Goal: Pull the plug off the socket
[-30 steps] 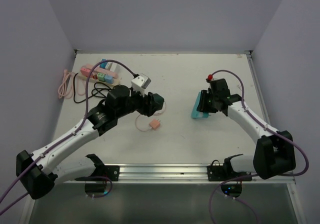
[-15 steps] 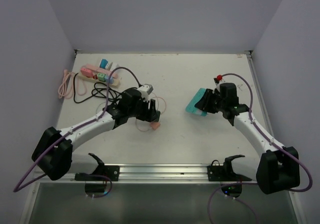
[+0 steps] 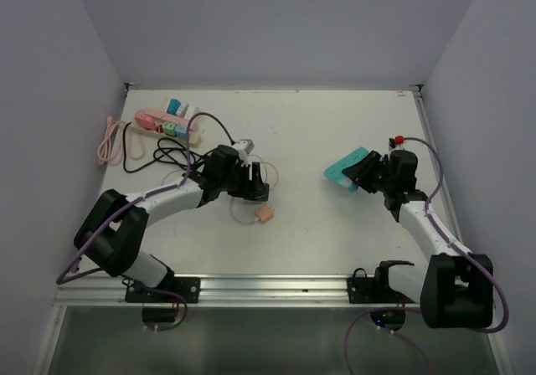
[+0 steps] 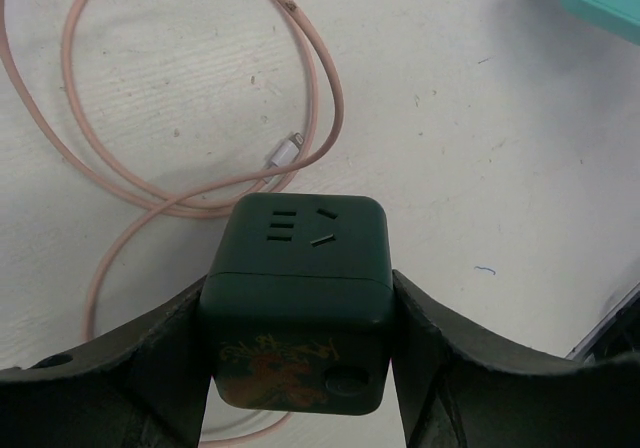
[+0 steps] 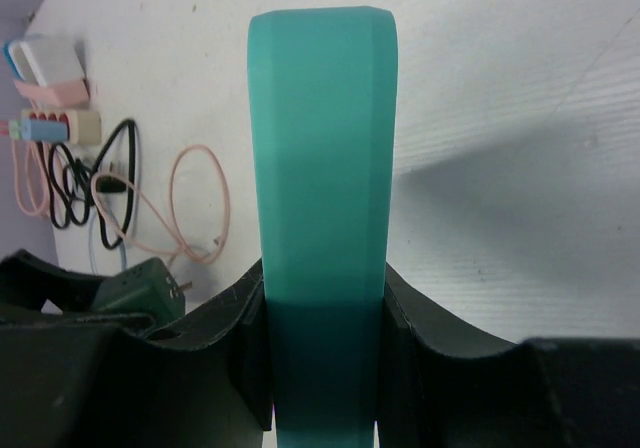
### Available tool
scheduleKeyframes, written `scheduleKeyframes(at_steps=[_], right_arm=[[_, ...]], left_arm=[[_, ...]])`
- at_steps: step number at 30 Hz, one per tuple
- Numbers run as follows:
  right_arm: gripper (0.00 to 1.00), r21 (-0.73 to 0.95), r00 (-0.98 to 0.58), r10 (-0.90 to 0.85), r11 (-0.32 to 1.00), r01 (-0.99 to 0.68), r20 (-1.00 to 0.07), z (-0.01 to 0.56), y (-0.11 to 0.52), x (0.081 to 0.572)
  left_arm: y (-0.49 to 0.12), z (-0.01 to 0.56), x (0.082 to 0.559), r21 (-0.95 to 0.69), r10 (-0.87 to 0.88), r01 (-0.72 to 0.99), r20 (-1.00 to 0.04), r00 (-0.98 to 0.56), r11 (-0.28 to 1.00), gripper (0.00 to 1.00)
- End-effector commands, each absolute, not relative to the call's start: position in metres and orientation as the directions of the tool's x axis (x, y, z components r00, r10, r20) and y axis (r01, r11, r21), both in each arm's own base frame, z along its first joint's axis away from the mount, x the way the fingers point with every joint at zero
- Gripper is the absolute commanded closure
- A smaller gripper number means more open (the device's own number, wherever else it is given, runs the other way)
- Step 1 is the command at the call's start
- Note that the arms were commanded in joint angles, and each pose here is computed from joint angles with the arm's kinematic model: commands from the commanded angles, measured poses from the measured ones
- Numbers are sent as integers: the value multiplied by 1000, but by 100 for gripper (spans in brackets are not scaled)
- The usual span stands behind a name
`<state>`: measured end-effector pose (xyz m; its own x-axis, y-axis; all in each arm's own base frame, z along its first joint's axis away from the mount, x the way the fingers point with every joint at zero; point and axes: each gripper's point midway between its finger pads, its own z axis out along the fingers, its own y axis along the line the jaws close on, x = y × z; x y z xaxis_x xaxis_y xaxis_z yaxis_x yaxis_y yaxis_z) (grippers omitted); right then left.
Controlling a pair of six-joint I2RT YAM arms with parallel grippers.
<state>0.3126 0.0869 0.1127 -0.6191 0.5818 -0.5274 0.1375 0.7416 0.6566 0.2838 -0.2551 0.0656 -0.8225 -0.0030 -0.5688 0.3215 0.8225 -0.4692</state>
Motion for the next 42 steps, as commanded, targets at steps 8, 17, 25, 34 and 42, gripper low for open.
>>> scheduleKeyframes(at_steps=[8,17,25,34,42], right_arm=[[100,758,-314,779,616,216,-543,140,8,387],[100,821,-245,851,517,241,-464,117,-33,441],[62,814,-281,871,481,327,-402,71,-44,444],[5,674,-343,815,579,459,-467,56,-66,419],[1,418,-354,752,621,663,-556,84,-102,373]], left_arm=[[-240,132,287,-474,-95,348,-689,-718,809,1],[-200,165,279,-394,-139,276,-756,-639,877,1],[-173,167,279,-334,-161,181,-776,-610,925,0],[-170,168,282,-318,-155,171,-780,-607,932,0],[-168,170,289,-301,-151,144,-771,-619,943,0]])
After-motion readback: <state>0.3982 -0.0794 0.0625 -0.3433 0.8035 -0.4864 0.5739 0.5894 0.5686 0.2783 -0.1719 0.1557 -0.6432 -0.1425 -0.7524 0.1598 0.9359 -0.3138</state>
